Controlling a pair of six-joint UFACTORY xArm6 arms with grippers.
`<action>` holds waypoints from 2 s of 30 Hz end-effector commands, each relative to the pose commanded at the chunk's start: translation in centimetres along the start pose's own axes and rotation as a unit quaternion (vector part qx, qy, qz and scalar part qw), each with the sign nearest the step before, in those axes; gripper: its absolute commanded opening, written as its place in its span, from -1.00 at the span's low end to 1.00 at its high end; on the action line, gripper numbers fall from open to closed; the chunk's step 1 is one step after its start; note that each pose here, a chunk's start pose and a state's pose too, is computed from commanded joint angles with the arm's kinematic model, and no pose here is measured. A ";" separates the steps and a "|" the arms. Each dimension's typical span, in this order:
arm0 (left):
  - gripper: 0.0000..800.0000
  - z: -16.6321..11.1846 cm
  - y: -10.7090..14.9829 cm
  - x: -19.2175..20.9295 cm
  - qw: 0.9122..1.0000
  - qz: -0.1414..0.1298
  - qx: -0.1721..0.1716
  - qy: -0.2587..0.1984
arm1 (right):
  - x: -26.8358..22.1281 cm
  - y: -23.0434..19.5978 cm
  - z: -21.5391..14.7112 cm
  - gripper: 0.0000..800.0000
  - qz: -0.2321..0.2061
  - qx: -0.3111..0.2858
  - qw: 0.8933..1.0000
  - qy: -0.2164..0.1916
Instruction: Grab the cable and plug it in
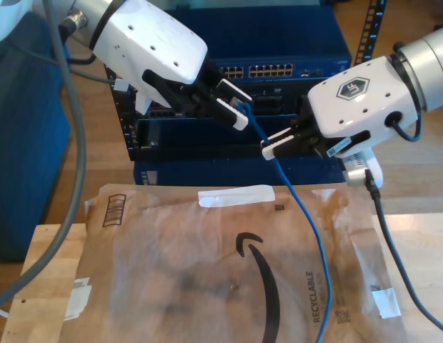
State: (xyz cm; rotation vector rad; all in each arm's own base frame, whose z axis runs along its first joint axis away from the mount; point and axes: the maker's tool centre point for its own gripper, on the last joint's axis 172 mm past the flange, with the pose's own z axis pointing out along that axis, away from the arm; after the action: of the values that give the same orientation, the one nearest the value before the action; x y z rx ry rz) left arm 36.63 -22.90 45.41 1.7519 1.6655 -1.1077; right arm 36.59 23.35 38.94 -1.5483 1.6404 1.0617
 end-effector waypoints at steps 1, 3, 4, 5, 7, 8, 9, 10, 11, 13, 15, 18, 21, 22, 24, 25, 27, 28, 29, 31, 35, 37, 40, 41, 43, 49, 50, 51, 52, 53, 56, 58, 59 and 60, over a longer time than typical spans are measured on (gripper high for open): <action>-0.11 0.0 0.0 0.0 1.000 0.000 0.000 0.000 | 0.0 0.0 0.0 -0.95 0.000 0.000 1.000 0.000; -0.14 -0.1 0.0 0.0 1.000 -0.001 -0.001 0.000 | 0.0 0.0 0.0 -0.95 0.000 0.000 1.000 -0.001; -0.14 -0.1 0.0 0.1 1.000 -0.001 -0.002 0.001 | 0.0 0.0 0.0 -0.95 0.001 0.000 1.000 -0.001; -0.14 -0.2 0.1 0.1 1.000 -0.002 -0.003 0.000 | 0.0 0.0 0.0 -0.95 0.000 0.000 1.000 -0.001; -0.14 -0.4 0.0 0.3 1.000 -0.003 -0.004 0.002 | 0.0 0.0 0.0 -0.95 0.000 0.000 1.000 -0.001; -0.14 -0.4 0.1 0.3 1.000 -0.003 -0.005 0.002 | 0.0 0.0 0.0 -0.95 0.000 0.000 1.000 -0.001; -0.14 -0.4 0.0 0.3 1.000 -0.004 -0.004 0.003 | 0.0 0.0 0.0 -0.95 0.000 0.000 1.000 -0.001; -0.14 -0.4 0.0 0.3 1.000 -0.004 -0.004 0.003 | 0.0 0.0 0.0 -0.95 0.000 0.001 1.000 -0.001; -0.14 -0.4 0.0 0.4 1.000 -0.004 -0.004 0.004 | 0.0 0.0 0.0 -0.95 0.000 0.001 1.000 -0.001; -0.14 -0.3 0.0 0.5 1.000 -0.005 -0.003 0.004 | 0.0 0.0 0.0 -0.95 0.000 0.001 1.000 -0.001; -0.14 -0.1 0.0 0.8 1.000 -0.008 0.000 0.003 | 0.0 0.0 0.0 -0.95 0.000 0.001 1.000 -0.001; -0.14 -0.1 0.0 0.8 1.000 -0.009 -0.001 0.003 | 0.0 0.0 0.0 -0.95 0.000 0.001 1.000 -0.001; -0.14 -0.2 -0.1 0.7 1.000 -0.007 -0.002 0.003 | 0.0 0.0 0.0 -0.95 0.000 0.000 1.000 -0.001; -0.14 -0.2 -0.1 0.6 1.000 -0.007 -0.002 0.003 | 0.0 0.0 0.0 -0.95 0.000 0.000 1.000 -0.001; -0.14 -0.2 -0.1 0.7 1.000 -0.006 -0.002 0.003 | 0.0 0.0 0.0 -0.95 0.000 0.001 1.000 -0.001; -0.14 -0.3 -0.2 0.6 1.000 -0.006 -0.002 0.003 | 0.0 0.0 0.0 -0.95 -0.001 0.000 1.000 -0.001; -0.14 -0.3 -0.2 0.6 1.000 -0.006 -0.002 0.003 | 0.0 0.0 0.0 -0.95 -0.001 0.000 1.000 -0.001; -0.14 -0.3 -0.2 0.6 1.000 -0.006 -0.003 0.004 | 0.0 0.0 0.0 -0.95 -0.001 0.000 1.000 -0.001; -0.14 -0.4 -0.3 0.6 1.000 -0.004 -0.004 0.004 | 0.0 0.0 0.0 -0.95 0.000 0.001 1.000 -0.001; -0.14 -0.4 -0.3 0.6 1.000 -0.005 -0.004 0.004 | -0.1 0.0 -0.1 -0.95 -0.001 0.001 1.000 -0.001; -0.14 0.2 -0.4 1.4 1.000 -0.015 0.003 0.002 | -0.1 0.0 -0.1 -0.95 -0.001 0.001 1.000 -0.001; -0.14 0.3 -0.4 1.5 1.000 -0.016 0.004 0.002 | 0.0 0.0 -0.1 -0.95 0.000 0.002 1.000 -0.001; -0.14 0.3 -0.4 1.6 1.000 -0.010 0.004 0.002 | -0.1 0.0 -0.2 -0.95 -0.001 0.002 1.000 -0.001; -0.14 0.2 -0.4 1.6 1.000 -0.010 0.004 0.002 | 0.0 0.0 -0.1 -0.95 0.000 0.002 1.000 -0.001; -0.14 -0.9 0.2 2.2 1.000 -0.018 -0.010 -0.003 | 0.0 0.0 -0.1 -0.95 0.000 0.002 1.000 -0.001; -0.16 -1.6 0.5 2.5 1.000 -0.023 -0.018 -0.005 | -0.1 0.0 -0.1 -0.95 -0.001 0.001 1.000 -0.001; -0.16 -1.6 0.6 2.5 1.000 -0.023 -0.019 -0.005 | -0.1 0.0 -0.1 -0.95 -0.001 0.001 1.000 -0.001; -0.16 -1.6 0.6 2.5 1.000 -0.022 -0.020 -0.005 | -0.1 0.0 -0.1 -0.95 -0.001 0.001 1.000 -0.001; -0.16 -1.6 0.6 2.4 1.000 -0.021 -0.021 -0.005 | -0.1 0.0 -0.1 -0.95 0.000 0.001 1.000 -0.001; -0.16 -1.6 0.7 2.4 1.000 -0.022 -0.021 -0.006 | -0.1 0.0 -0.1 -0.95 0.000 0.001 1.000 -0.001; -0.16 -1.5 0.8 2.3 1.000 -0.021 -0.020 -0.006 | -0.1 0.0 -0.1 -0.95 0.000 0.001 1.000 -0.001; -0.16 -1.5 0.8 2.3 1.000 -0.021 -0.019 -0.006 | -0.1 0.0 -0.1 -0.95 0.000 0.000 1.000 -0.001; -0.15 -1.5 0.8 2.3 1.000 -0.021 -0.019 -0.007 | -0.1 0.1 -0.1 -0.95 -0.002 0.001 1.000 0.000; -0.15 -1.4 0.8 2.3 1.000 -0.021 -0.018 -0.007 | -0.1 0.1 -0.1 -0.95 -0.002 0.001 1.000 0.000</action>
State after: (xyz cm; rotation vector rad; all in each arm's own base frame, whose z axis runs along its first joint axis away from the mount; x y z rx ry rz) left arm 37.59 -20.51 44.19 1.6894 1.7117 -1.0988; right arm 36.55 23.31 39.05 -1.5495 1.6372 1.0588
